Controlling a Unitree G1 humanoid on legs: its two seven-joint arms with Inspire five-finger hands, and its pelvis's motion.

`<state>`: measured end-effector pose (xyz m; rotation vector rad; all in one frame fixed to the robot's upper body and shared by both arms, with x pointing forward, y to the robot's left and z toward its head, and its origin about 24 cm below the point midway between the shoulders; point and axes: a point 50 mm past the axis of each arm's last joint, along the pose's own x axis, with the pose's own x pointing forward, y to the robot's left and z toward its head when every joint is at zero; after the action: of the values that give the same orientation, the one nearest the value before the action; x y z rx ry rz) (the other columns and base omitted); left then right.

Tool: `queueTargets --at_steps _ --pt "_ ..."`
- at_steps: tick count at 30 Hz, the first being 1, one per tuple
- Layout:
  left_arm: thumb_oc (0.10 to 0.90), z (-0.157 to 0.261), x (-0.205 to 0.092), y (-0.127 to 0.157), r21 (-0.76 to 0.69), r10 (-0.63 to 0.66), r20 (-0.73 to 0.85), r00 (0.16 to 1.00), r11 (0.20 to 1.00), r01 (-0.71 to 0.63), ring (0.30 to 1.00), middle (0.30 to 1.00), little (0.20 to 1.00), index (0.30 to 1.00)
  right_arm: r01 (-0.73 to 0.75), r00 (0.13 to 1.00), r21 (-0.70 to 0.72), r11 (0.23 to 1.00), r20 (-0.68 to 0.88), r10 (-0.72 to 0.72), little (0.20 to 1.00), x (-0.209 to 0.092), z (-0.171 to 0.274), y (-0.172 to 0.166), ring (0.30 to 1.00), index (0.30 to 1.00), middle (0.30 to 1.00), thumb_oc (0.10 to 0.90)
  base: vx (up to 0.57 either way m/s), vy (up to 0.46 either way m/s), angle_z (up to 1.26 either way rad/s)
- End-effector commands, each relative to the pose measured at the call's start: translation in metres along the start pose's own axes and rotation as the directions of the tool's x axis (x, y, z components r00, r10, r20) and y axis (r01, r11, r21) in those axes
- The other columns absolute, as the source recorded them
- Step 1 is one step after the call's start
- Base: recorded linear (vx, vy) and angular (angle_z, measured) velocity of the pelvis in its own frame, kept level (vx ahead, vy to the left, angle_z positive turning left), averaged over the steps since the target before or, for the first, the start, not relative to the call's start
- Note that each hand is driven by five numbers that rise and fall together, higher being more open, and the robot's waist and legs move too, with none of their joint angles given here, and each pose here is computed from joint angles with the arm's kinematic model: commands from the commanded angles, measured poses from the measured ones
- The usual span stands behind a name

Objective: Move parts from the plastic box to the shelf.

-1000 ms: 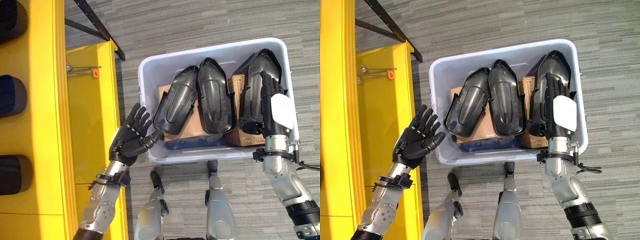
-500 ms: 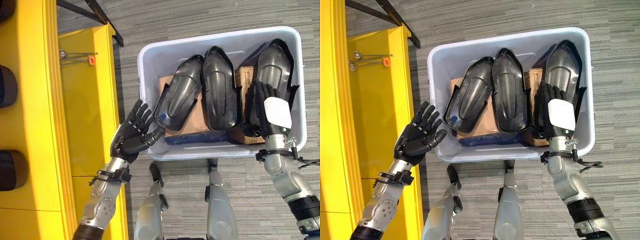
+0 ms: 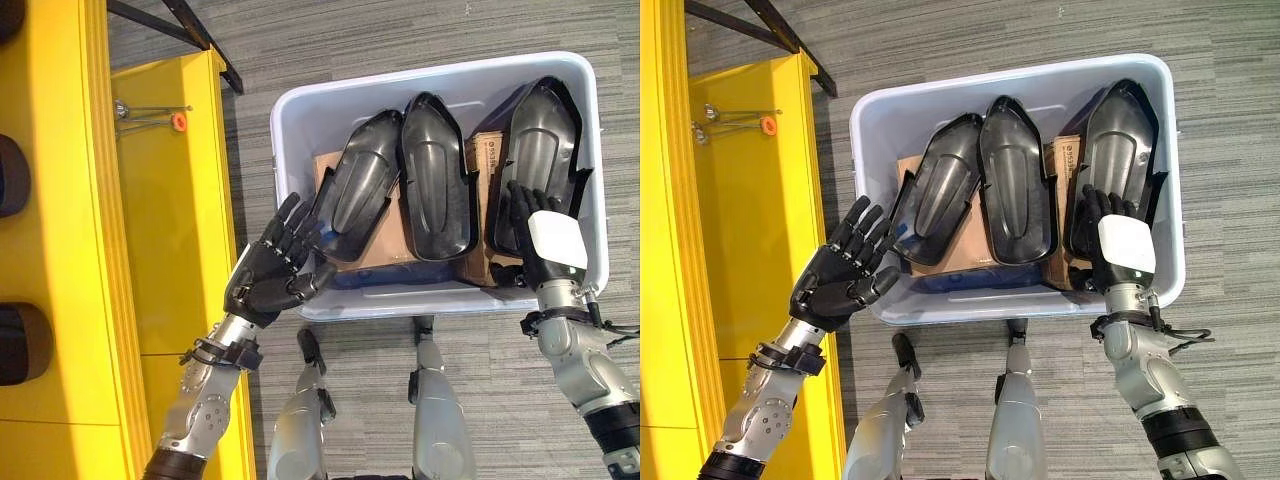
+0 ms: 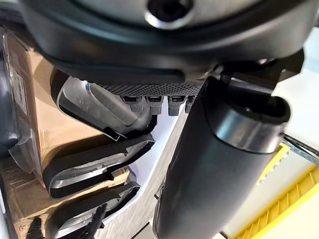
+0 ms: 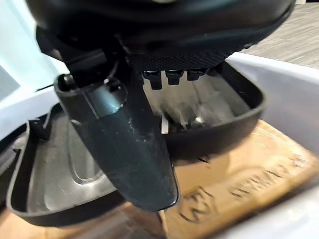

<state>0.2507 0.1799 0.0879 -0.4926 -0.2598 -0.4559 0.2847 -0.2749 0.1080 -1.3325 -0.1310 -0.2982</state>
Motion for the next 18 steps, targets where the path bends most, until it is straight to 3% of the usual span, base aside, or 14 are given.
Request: queueTargets --at_steps 1,18 --pt "0.9 0.04 0.002 -0.007 0.12 -0.106 0.164 0.981 0.989 0.087 1.0 1.0 1.0 1.0 0.189 0.981 -0.063 0.98 0.06 -0.186 1.0 0.017 0.008 -0.042 1.0 1.0 1.0 0.9 0.0 0.0 0.0" --pt "0.9 0.037 0.001 -0.002 0.135 -0.081 0.16 0.984 0.989 0.06 1.0 1.0 1.0 1.0 0.205 0.979 -0.119 0.972 0.024 -0.203 1.0 0.029 0.002 -0.044 1.0 1.0 1.0 0.9 0.0 -0.002 -0.01"
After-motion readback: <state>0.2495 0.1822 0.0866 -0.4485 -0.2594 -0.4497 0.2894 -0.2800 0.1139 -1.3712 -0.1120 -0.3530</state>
